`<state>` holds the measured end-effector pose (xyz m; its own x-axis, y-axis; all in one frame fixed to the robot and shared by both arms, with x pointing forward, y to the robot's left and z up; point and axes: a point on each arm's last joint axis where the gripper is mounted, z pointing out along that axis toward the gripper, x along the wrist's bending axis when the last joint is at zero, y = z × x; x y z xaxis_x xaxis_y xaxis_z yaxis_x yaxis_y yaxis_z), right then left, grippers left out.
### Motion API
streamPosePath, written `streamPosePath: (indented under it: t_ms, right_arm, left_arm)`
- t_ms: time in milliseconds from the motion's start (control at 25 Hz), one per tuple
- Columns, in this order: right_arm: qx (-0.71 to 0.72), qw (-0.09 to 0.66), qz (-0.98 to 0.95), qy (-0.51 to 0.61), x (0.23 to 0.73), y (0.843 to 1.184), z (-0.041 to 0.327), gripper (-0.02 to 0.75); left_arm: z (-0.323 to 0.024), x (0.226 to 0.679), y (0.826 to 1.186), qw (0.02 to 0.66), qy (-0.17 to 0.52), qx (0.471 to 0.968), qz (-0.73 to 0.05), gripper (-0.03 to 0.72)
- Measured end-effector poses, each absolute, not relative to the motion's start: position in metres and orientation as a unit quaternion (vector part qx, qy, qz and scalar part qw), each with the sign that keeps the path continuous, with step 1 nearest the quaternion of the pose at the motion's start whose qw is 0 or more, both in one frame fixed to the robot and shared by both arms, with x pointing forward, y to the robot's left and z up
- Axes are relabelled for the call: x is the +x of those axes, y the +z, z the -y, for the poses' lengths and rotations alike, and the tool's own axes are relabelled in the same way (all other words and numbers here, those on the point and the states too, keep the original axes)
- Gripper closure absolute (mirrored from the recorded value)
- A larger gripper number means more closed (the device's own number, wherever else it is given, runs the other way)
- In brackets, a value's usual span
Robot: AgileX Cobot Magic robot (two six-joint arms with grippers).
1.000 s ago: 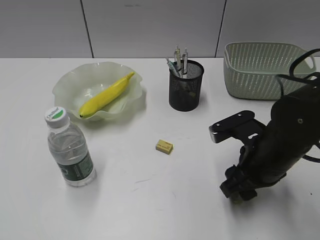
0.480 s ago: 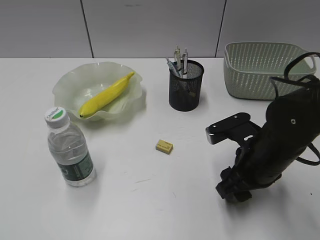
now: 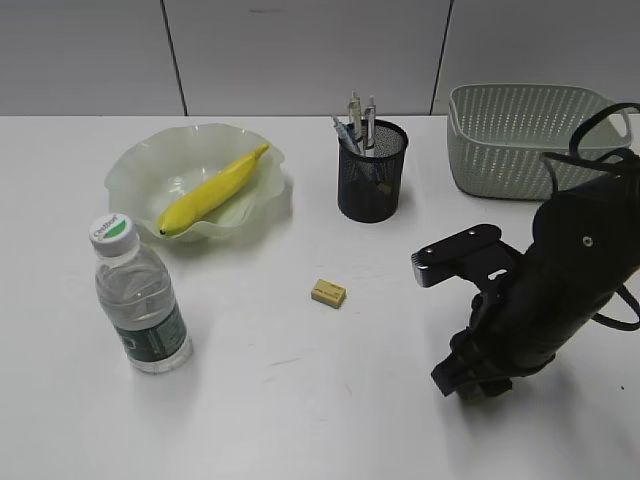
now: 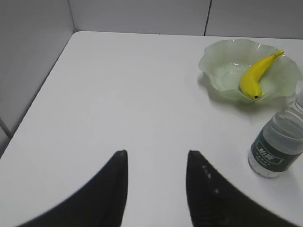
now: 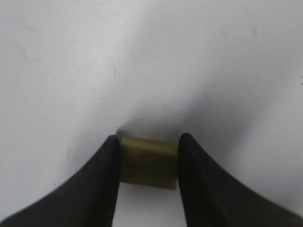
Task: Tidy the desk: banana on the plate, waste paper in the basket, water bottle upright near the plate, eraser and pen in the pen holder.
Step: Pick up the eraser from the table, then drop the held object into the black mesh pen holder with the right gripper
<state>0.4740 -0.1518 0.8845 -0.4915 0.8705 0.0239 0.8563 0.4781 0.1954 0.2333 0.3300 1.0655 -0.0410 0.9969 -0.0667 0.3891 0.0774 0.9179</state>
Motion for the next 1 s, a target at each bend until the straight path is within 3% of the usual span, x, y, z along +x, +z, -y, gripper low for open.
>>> streamPosePath:
  t_ms: [240,480,560,760,920,1000]
  right_arm:
    - [0.489,0.078,-0.856,0.149,0.502,0.914,0.135,0.44]
    - [0.468,0.187,-0.818,0.277,0.596,0.995,0.108,0.441]
    - [0.478,0.203,-0.803,0.292,0.628,1.007,0.105,0.441]
    - [0.495,0.196,-0.8,0.278,0.679,1.003,0.091,0.441]
    - [0.509,0.165,-0.807,0.251,0.692,0.979,0.082,0.44]
    - [0.513,0.152,-0.811,0.235,0.692,0.97,0.082,0.365]
  left_arm:
    - [-0.33,0.233,1.066,0.401,0.379,0.564,-0.614,0.396]
    - [-0.33,0.233,1.066,0.401,0.379,0.564,-0.614,0.4]
    - [-0.33,0.233,1.066,0.401,0.379,0.564,-0.614,0.4]
    - [-0.33,0.233,1.066,0.401,0.379,0.564,-0.614,0.403]
    - [-0.33,0.233,1.066,0.401,0.379,0.564,-0.614,0.423]
    - [-0.33,0.233,1.066,0.401,0.379,0.564,-0.614,0.428]
